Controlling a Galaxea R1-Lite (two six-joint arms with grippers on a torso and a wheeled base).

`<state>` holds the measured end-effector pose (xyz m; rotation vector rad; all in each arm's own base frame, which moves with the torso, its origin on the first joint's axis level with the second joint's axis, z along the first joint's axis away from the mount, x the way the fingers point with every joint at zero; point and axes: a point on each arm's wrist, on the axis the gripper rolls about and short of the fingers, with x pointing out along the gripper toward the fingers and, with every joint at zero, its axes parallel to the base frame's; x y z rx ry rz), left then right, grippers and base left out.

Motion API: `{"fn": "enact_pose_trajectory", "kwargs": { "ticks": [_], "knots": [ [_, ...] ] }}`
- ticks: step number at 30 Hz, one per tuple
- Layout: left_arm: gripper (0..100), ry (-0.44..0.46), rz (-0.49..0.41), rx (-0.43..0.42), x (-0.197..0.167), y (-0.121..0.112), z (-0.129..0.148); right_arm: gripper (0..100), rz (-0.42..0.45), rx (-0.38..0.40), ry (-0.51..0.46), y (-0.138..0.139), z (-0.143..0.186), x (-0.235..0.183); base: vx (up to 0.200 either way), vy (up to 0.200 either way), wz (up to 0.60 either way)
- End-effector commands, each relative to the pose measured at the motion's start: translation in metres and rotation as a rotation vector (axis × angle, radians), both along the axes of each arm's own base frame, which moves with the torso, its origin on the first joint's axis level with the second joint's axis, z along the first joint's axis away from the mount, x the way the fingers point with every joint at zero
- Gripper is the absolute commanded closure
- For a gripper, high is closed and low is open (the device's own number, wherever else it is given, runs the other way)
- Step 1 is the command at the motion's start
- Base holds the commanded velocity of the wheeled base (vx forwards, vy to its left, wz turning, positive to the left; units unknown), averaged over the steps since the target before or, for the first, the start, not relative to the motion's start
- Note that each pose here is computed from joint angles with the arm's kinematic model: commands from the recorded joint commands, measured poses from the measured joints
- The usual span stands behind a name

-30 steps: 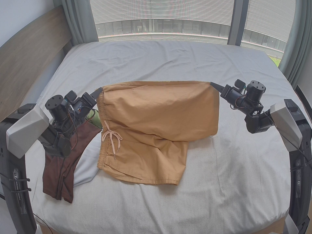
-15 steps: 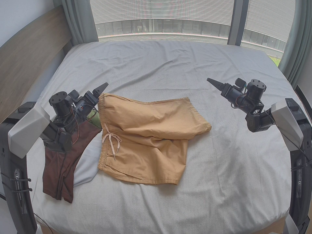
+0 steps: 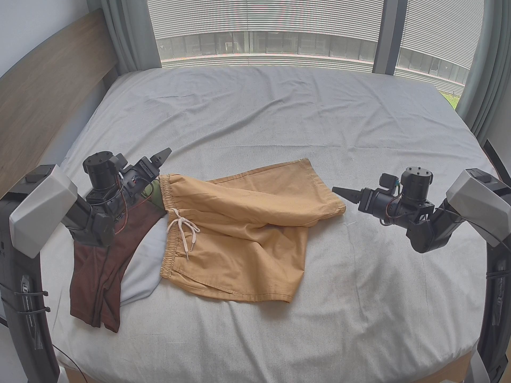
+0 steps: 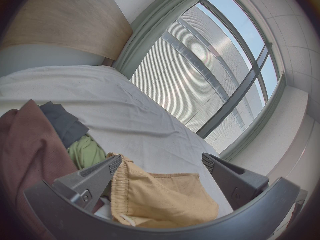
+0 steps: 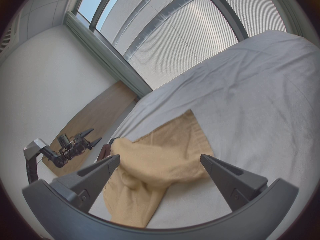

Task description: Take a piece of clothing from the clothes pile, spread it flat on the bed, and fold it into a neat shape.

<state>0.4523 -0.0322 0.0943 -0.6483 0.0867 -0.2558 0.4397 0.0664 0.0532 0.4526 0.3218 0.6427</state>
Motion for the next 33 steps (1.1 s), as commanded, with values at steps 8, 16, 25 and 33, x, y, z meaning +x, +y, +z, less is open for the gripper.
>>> {"fn": "enact_pose_trajectory", "kwargs": {
  "ticks": [8,16,25,33],
  "knots": [
    [0,0.043,-0.101,0.046,-0.081,0.0,0.017,0,0.087,-0.084,0.113,0.028,-0.038,-0.043,0.0,0.0,0.0],
    [0,0.056,-0.17,0.06,-0.11,-0.001,0.001,0,0.115,-0.107,0.163,0.047,-0.06,-0.048,0.0,0.0,0.0],
    [0,0.034,-0.201,0.084,-0.114,-0.012,0.0,0,0.124,-0.133,0.196,0.062,-0.081,-0.048,0.0,0.0,0.0],
    [0,0.062,-0.24,0.085,-0.119,-0.024,-0.008,0,0.147,-0.141,0.198,0.077,-0.091,-0.044,0.0,0.0,0.0]
  ]
}}
